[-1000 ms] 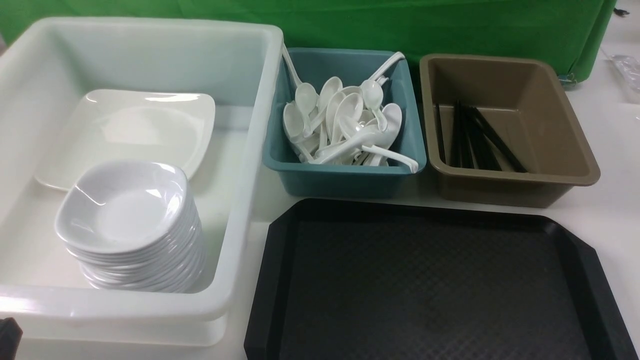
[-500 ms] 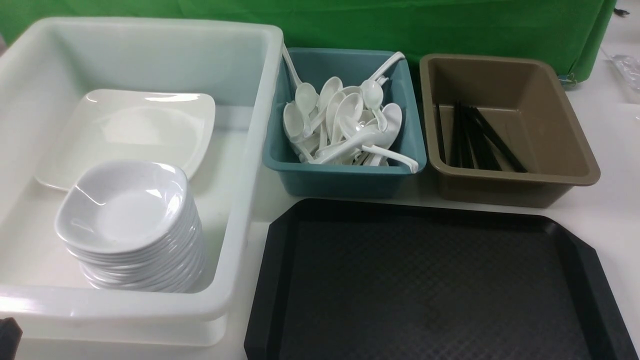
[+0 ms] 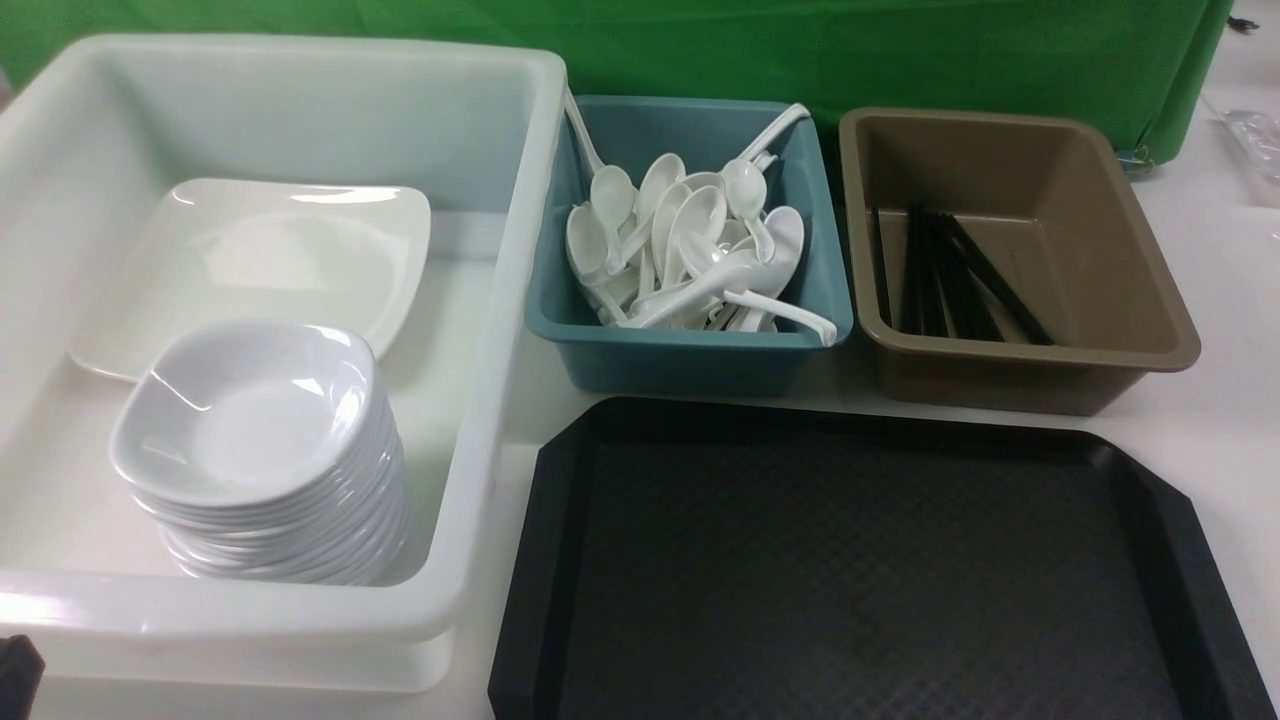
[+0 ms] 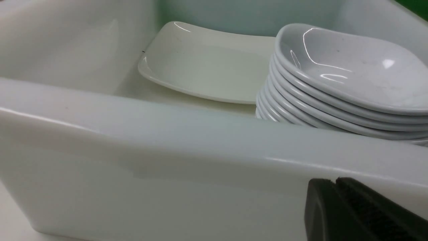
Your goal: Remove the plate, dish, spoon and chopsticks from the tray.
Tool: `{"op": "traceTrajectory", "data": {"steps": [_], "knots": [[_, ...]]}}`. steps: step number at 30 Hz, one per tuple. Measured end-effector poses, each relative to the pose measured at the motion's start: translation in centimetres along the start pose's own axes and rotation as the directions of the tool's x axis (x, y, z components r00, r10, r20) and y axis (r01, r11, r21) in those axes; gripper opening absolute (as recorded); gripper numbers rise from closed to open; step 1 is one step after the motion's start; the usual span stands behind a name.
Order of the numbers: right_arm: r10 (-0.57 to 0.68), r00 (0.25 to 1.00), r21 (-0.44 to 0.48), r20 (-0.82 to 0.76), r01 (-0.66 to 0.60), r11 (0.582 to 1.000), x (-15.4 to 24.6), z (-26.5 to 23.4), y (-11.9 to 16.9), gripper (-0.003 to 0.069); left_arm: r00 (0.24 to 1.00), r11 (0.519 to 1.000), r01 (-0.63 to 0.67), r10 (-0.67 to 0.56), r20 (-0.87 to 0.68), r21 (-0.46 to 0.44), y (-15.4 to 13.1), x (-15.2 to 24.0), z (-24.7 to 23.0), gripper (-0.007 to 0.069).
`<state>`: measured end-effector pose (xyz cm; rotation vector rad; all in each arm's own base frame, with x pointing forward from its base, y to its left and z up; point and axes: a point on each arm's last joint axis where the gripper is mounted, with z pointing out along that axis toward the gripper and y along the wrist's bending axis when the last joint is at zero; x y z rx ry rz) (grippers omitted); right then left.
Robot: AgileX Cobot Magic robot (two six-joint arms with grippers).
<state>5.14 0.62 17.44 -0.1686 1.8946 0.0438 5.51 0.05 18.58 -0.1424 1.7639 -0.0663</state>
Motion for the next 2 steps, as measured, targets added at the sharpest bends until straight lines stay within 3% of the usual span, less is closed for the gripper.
{"op": "traceTrajectory", "data": {"steps": [2], "knots": [[0.000,1.000,0.000,0.000,0.000,1.000,0.00,0.00,0.00,0.0179,1.000,1.000,0.000,0.000,0.000,0.000,0.00,0.00,0.00,0.0013]]}}
